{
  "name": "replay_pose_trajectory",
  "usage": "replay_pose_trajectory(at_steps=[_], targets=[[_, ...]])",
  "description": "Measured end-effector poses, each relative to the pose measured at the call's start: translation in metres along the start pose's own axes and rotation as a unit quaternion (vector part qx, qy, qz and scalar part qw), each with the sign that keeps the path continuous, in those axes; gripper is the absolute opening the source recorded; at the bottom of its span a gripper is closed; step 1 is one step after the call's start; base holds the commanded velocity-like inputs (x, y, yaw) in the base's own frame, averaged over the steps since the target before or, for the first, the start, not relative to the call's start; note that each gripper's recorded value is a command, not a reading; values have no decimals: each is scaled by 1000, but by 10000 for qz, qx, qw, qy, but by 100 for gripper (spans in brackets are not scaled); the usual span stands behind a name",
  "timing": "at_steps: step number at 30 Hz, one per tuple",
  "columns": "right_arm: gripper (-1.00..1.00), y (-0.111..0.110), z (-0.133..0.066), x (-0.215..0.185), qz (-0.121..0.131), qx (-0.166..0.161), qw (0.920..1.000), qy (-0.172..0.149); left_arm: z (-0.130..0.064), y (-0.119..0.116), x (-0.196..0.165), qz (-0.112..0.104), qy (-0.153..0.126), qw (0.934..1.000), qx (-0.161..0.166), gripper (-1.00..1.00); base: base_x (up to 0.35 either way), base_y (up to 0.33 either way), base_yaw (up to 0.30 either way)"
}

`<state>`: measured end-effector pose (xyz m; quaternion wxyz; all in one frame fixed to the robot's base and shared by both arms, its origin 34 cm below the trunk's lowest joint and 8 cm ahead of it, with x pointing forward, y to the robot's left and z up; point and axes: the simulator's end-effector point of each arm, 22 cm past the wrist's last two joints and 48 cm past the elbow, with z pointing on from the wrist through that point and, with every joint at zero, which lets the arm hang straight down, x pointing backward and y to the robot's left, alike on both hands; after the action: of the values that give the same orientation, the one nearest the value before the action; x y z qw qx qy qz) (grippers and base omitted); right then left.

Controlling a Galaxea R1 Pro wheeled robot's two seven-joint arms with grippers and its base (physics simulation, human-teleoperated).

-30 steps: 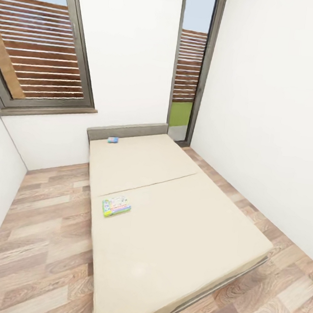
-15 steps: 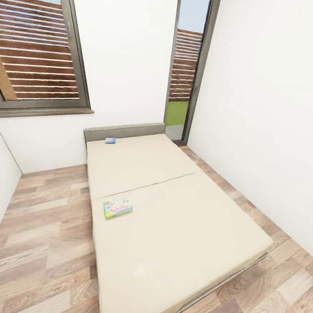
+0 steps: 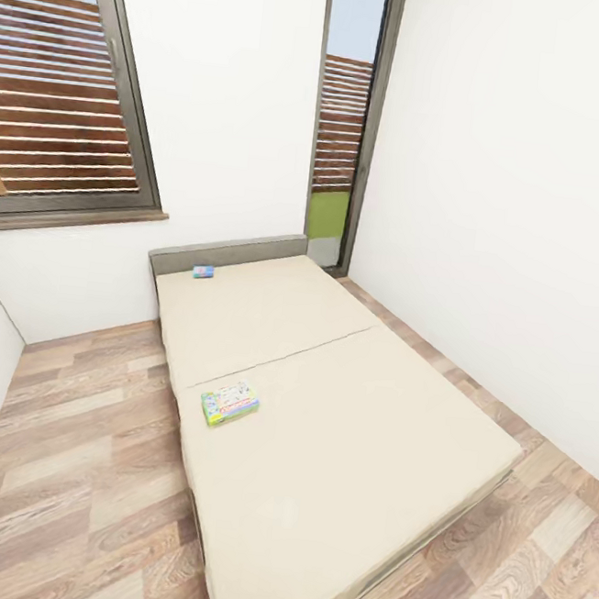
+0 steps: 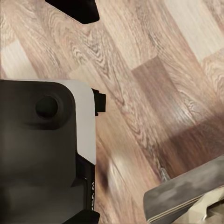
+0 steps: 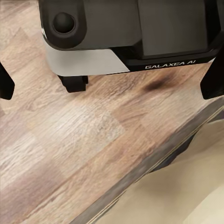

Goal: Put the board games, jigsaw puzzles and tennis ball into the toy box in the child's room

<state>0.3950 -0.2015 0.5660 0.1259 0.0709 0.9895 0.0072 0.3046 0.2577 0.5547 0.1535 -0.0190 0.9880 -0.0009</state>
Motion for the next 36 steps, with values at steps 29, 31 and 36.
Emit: replay_pose_trajectory(at_steps=[29, 31, 36], targets=[[100, 0, 0, 0, -2, -5, 10000, 8, 0, 0, 1, 1, 4, 10000, 4, 100, 6, 104, -277], [100, 0, 0, 0, -2, -7, 10000, 8, 0, 0, 1, 0, 4, 10000, 4, 100, 0, 251, -279], [100, 1, 0, 0, -2, -10, 10000, 9, 0, 0, 0, -1, 3, 10000, 4, 100, 0, 262, -275]])
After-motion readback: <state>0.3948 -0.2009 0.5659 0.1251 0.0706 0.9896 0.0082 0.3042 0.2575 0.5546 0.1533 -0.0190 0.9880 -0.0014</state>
